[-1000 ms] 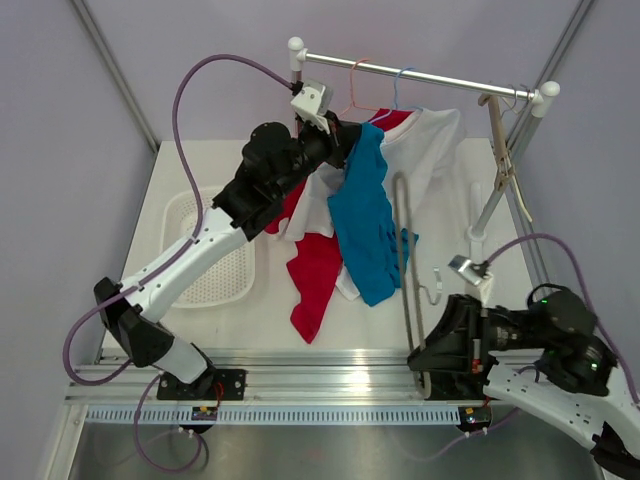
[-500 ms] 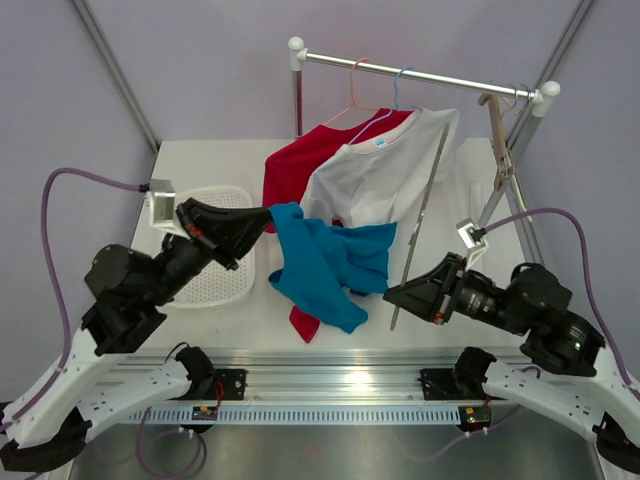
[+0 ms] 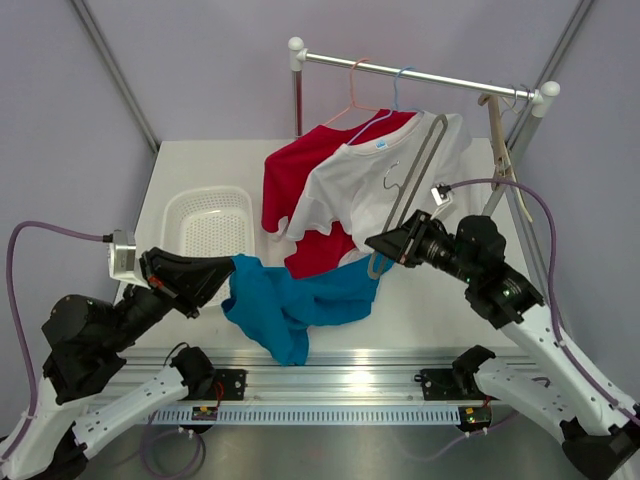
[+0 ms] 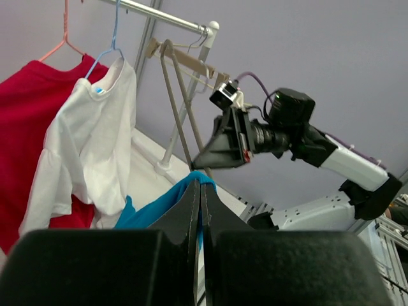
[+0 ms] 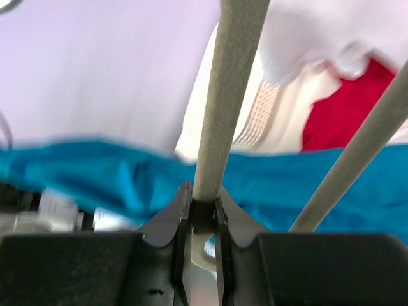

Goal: Remove the t-shirt from the hanger

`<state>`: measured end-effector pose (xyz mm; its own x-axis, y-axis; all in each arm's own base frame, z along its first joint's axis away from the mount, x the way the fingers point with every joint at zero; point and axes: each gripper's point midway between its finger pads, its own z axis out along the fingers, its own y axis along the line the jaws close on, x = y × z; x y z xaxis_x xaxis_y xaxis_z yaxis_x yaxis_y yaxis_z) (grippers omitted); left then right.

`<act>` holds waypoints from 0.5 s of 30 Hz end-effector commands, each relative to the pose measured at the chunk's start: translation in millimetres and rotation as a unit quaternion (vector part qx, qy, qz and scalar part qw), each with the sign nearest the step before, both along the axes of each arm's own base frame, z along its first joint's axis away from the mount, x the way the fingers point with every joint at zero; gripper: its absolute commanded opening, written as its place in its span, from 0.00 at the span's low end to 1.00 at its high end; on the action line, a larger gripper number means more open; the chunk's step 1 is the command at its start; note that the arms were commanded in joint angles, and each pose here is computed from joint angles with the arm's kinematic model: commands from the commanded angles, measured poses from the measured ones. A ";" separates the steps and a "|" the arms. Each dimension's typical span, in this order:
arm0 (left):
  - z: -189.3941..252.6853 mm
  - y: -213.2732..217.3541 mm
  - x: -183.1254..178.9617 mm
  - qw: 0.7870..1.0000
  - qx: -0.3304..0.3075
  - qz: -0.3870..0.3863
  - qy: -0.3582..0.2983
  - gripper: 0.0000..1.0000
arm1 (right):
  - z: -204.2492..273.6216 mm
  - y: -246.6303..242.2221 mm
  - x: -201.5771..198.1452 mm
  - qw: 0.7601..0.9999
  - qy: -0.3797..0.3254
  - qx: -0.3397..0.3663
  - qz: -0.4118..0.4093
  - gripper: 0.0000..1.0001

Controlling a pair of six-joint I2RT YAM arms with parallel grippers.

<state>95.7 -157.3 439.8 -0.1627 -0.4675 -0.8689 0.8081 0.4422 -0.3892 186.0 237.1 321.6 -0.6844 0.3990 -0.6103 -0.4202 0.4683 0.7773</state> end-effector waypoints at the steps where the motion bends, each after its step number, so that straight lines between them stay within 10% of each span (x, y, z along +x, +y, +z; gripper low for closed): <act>1: -11.9 4.0 -0.6 1.000 0.017 0.007 -0.001 0.00 | 46.0 1.2 15.8 0.997 -0.046 0.058 0.018 0.00; 15: -56.3 7.5 14.7 0.997 0.060 0.046 0.013 0.00 | 81.4 -34.7 113.3 0.990 -0.067 0.111 -0.046 0.00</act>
